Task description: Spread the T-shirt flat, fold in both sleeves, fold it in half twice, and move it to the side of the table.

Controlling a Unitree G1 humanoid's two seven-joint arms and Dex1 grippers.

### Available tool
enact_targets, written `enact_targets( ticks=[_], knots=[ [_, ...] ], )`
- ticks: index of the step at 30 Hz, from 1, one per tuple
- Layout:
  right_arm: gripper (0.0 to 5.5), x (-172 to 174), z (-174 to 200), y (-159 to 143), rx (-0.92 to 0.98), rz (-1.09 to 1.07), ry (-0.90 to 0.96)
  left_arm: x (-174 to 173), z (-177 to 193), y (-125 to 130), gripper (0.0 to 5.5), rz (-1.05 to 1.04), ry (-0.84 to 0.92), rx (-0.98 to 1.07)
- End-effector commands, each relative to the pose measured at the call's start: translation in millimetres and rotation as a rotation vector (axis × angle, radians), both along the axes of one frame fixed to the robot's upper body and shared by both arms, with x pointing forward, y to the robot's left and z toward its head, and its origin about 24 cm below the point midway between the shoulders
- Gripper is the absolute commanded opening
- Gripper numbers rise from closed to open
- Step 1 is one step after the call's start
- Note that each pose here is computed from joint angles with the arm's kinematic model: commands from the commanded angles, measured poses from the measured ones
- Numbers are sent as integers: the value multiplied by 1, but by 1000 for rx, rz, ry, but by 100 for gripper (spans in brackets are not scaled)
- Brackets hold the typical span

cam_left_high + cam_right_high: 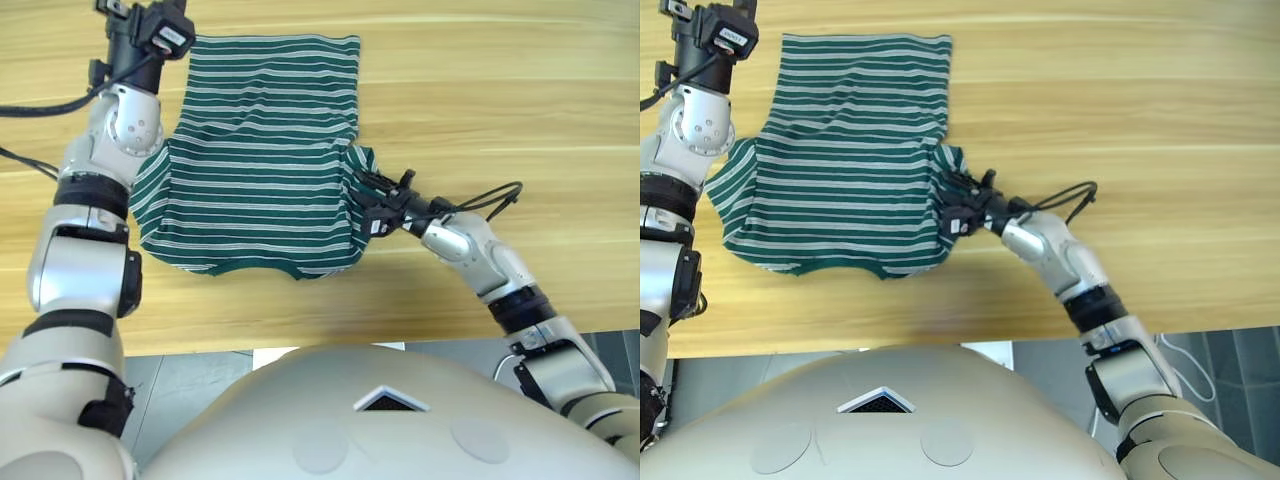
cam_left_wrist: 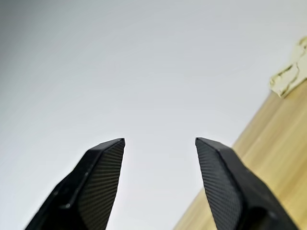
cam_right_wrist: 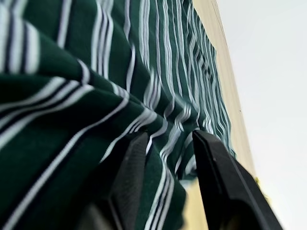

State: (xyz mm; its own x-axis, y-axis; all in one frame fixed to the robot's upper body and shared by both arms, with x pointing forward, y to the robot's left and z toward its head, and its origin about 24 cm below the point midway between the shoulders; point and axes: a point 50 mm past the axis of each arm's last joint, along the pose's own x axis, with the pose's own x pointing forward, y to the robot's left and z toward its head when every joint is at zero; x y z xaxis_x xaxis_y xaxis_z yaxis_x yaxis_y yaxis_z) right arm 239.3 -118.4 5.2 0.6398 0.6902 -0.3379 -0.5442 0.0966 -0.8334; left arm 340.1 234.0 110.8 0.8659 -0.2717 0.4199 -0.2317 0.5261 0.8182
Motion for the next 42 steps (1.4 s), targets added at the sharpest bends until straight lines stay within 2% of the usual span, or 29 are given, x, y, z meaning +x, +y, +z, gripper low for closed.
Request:
enact_targets(
  ticks=[1, 5, 7, 11, 18, 19, 20, 24, 26, 27, 30, 38, 42],
  knots=[
    [174, 1, -19, -42, -133, -139, 80, -9, 1, 16, 274, 64, -23, -18],
    [174, -19, -16, -83, -158, -216, 109, -21, -9, 35, 274, 126, 15, 4],
    [174, -34, -15, -94, -166, -220, 140, -28, -12, 41, 274, 140, 34, 21],
    [174, -45, -10, -99, -119, -270, 151, -40, -21, 49, 274, 150, 74, 34],
    [174, -41, -4, -97, -68, -315, 113, -57, -38, 42, 274, 64, 177, 82],
    [174, -37, 4, -98, -16, -345, 71, -62, -42, 42, 274, 35, 215, 108],
    [174, -31, 23, -97, 112, -370, -6, -71, -44, 46, 274, 4, 260, 150],
    [174, -22, 111, -102, 707, -386, -297, -118, -47, 60, 274, -122, 483, 374],
    [174, -24, 134, -108, 909, -382, -385, -135, -47, 57, 274, -170, 612, 475],
    [174, -20, 138, -109, 935, -387, -395, -150, -54, 46, 274, -245, 709, 519],
    [174, -8, 135, -107, 909, -384, -370, -176, -58, 28, 274, -340, 835, 583],
    [174, 1, 114, -119, 774, -423, -325, -200, -56, 27, 274, -263, 961, 577],
    [174, 2, 109, -124, 728, -429, -319, -198, -58, 40, 274, -119, 964, 547]
  ],
)
